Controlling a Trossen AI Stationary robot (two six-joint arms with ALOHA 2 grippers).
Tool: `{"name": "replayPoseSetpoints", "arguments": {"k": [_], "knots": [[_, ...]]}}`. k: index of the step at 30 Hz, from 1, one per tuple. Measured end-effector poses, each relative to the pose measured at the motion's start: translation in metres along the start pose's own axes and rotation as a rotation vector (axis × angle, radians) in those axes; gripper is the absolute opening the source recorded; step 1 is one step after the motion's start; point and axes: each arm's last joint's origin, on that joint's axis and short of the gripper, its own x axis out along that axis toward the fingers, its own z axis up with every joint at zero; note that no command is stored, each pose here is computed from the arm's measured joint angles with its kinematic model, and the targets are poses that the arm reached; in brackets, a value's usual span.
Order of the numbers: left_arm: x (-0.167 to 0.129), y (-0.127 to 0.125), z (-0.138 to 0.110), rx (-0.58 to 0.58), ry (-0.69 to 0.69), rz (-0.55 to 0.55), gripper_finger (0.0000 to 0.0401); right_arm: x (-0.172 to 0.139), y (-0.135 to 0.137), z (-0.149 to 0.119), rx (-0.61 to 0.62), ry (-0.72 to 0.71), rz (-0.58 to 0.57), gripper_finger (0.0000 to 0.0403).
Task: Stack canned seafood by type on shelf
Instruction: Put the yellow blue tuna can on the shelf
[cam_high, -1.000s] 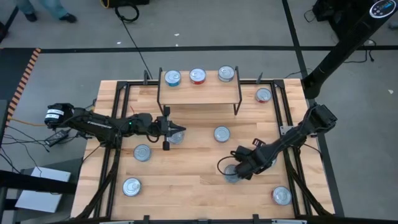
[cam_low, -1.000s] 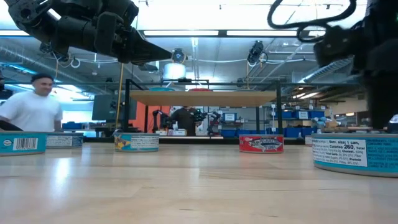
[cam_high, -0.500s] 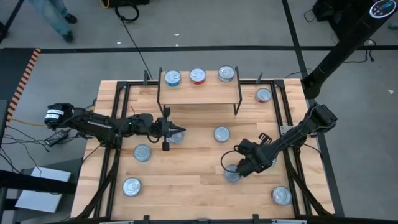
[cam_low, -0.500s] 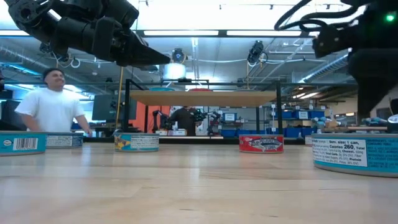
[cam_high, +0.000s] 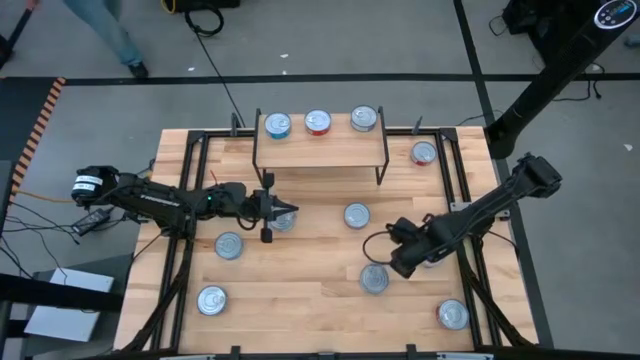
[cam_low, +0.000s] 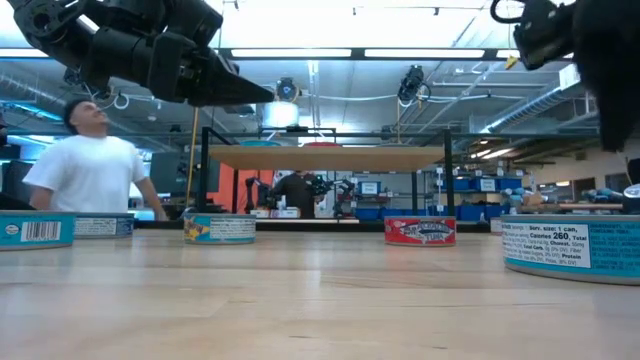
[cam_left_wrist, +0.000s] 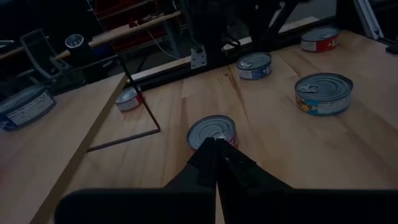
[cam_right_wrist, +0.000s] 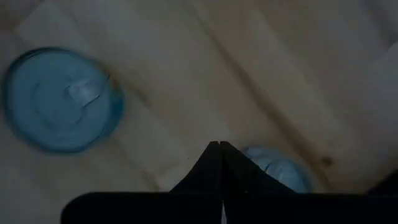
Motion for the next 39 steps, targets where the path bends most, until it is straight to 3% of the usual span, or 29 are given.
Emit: {"name": "replayPoseSetpoints", "arguments": {"k": [5,17,29,36,39], "knots": [[0.0,0.0,0.0,0.0,0.001,0.0,0.0005,0.004,0.005,-0.003,0.042,0.014,0.042,0.0023],[0.0,0.0,-0.001,-0.005,0.009,-0.003,0.0005,0.043,0.019,-0.012,0.067,0.18,-0.199,0.0085],[0.0,0.0,-0.001,-0.006,0.009,-0.003,0.0005,0.051,0.013,-0.015,0.119,0.181,-0.244,0.0084],[0.0,0.0,-0.001,-0.006,0.009,-0.003,0.0005,0.063,0.014,-0.016,0.124,0.171,-0.186,0.0081],[0.0,0.0,-0.001,-0.006,0.009,-0.003,0.0005,0.068,0.009,-0.019,0.155,0.176,-0.213,0.0076]]}}
